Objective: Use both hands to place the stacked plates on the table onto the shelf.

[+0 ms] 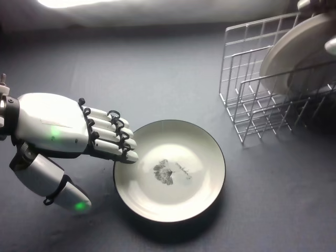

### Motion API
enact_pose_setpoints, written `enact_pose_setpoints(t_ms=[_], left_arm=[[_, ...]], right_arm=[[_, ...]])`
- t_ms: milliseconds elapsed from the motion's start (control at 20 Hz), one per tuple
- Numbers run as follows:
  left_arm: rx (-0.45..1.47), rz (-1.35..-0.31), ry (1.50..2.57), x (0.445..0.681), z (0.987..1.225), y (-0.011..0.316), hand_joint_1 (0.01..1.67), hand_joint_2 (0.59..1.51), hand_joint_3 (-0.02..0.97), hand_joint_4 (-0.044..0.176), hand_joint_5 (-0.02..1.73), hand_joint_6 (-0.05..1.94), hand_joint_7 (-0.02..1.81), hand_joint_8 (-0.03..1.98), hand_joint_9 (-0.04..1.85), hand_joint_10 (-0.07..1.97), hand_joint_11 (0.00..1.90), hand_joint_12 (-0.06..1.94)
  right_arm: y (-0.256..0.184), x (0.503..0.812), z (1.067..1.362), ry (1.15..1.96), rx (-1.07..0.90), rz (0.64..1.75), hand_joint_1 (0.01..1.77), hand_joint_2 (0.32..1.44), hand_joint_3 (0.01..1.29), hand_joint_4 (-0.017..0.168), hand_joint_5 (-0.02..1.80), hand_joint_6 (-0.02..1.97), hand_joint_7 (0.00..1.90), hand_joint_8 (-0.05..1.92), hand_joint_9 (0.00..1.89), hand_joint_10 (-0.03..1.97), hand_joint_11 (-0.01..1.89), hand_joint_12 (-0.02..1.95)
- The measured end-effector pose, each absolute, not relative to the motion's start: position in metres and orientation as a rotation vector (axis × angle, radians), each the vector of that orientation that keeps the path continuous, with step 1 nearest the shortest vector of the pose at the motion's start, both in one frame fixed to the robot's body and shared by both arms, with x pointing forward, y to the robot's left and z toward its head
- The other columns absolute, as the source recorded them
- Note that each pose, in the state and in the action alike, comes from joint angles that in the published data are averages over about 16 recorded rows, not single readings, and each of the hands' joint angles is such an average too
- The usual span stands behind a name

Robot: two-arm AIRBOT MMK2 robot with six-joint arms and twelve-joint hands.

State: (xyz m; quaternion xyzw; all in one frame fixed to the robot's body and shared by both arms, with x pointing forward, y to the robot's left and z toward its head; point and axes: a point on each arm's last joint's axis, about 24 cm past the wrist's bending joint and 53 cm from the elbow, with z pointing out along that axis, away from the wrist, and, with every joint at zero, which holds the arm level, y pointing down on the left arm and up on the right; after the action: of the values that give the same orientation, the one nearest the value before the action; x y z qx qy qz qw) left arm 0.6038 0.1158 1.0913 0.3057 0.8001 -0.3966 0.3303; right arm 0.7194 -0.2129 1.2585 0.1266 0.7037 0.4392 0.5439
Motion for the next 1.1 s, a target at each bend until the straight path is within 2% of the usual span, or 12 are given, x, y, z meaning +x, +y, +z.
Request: enact_pose_setpoints(t_ms=[250, 550, 850, 1100], left_arm=[[0.789, -1.035, 2.115, 0.602, 1.084, 0.12, 0.01, 1.181, 0.003, -0.003, 0.14, 0.01, 0.09, 0.02, 0.03, -0.02, 0.03, 0.03], [0.776, -1.028, 2.155, 0.599, 1.07, 0.125, 0.01, 1.181, 0.003, -0.003, 0.14, 0.0, 0.09, 0.01, 0.01, -0.03, 0.03, 0.03], [0.765, -1.019, 2.193, 0.596, 1.056, 0.131, 0.01, 1.183, 0.003, -0.002, 0.13, -0.01, 0.08, 0.0, 0.0, -0.03, 0.03, 0.03], [0.756, -1.017, 2.211, 0.594, 1.05, 0.134, 0.02, 1.182, 0.003, -0.001, 0.12, -0.02, 0.07, 0.0, 0.0, -0.04, 0.03, 0.03]], right_arm=[[-0.2, 0.717, 1.278, 1.625, 0.217, 1.052, 0.95, 1.09, 0.01, -0.002, 0.45, 0.02, 0.45, -0.01, 0.47, 0.04, 0.06, 1.09], [-0.165, 0.698, 1.302, 1.546, -0.051, 1.047, 0.87, 1.06, 0.01, 0.0, 0.31, 0.02, 0.31, 0.0, 0.29, 0.0, 0.01, 0.9], [-0.109, 0.652, 1.309, 1.472, -0.385, 1.073, 0.83, 1.01, 0.01, 0.002, 0.17, 0.02, 0.17, 0.0, 0.16, 0.01, 0.01, 0.57], [-0.067, 0.606, 1.294, 1.451, -0.606, 1.12, 0.85, 0.97, 0.01, 0.004, 0.07, 0.02, 0.07, 0.0, 0.06, 0.01, 0.02, 0.28]])
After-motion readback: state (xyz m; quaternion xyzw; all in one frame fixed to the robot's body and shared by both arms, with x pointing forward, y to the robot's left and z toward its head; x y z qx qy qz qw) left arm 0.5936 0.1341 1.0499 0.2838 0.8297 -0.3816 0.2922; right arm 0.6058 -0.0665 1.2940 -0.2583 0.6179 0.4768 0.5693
